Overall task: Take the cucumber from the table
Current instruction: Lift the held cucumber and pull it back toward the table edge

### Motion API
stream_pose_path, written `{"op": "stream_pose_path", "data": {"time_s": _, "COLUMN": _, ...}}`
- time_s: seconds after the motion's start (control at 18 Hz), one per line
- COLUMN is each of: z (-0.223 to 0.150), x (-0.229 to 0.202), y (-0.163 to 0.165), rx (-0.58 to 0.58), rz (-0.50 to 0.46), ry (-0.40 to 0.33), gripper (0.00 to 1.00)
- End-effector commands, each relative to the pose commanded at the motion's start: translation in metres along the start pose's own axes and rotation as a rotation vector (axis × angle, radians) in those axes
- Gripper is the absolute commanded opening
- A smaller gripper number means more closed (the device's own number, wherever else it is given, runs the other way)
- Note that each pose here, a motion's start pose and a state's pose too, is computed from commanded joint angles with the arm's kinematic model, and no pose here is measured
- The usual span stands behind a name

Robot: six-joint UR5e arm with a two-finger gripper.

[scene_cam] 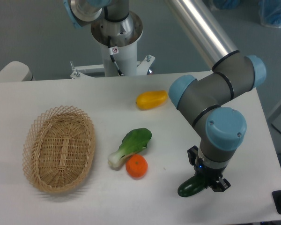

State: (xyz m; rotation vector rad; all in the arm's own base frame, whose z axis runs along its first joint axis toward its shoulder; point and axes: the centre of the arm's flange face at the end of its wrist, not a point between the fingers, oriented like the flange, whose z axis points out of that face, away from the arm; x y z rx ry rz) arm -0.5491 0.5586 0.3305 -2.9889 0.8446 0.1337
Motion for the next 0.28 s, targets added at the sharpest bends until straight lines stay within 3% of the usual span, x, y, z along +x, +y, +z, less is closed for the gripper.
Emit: {"op": "stream_pose_path", "data": {"time_s": 0.28, "z": 0.0017, "x": 0.0014, "y": 0.0001, "rx": 0.0, "rz": 0.0, "ry": 0.005, "gripper": 0.33}}
